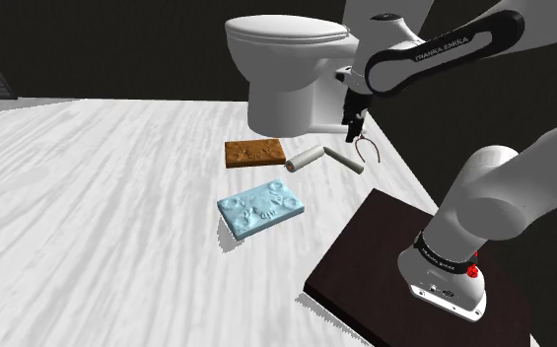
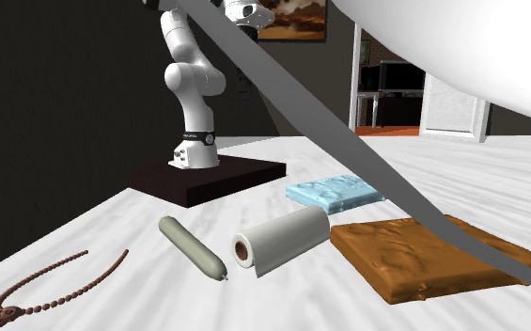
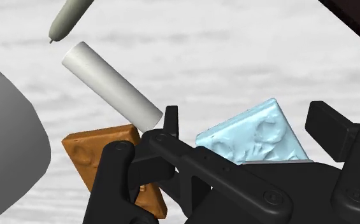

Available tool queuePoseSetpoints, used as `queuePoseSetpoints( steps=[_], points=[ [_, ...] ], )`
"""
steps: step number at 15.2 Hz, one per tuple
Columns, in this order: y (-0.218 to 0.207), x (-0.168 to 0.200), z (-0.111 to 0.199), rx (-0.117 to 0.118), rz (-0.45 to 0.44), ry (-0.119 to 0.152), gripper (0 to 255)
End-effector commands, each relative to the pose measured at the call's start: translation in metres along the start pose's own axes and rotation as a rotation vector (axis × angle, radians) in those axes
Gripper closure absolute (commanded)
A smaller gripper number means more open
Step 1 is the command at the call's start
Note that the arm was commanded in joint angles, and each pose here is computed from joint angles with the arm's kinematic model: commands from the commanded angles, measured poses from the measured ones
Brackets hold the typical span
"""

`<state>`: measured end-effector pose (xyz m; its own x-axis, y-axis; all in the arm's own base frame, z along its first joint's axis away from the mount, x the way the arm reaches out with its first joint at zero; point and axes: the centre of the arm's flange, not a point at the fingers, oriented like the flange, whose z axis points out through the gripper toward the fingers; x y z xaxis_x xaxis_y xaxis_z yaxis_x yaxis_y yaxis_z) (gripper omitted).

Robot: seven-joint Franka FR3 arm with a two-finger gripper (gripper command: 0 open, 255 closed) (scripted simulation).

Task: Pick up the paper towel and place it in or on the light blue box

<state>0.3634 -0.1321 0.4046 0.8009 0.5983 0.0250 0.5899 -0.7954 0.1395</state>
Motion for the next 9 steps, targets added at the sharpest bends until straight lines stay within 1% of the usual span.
queuePoseSetpoints(
  steps=[1, 9],
  points=[
    [0.014, 0.000, 0.023, -0.008, -0.065, 0.010, 0],
    [0.073, 0.006, 0.109, -0.027, -0.304, 0.045, 0]
  ],
)
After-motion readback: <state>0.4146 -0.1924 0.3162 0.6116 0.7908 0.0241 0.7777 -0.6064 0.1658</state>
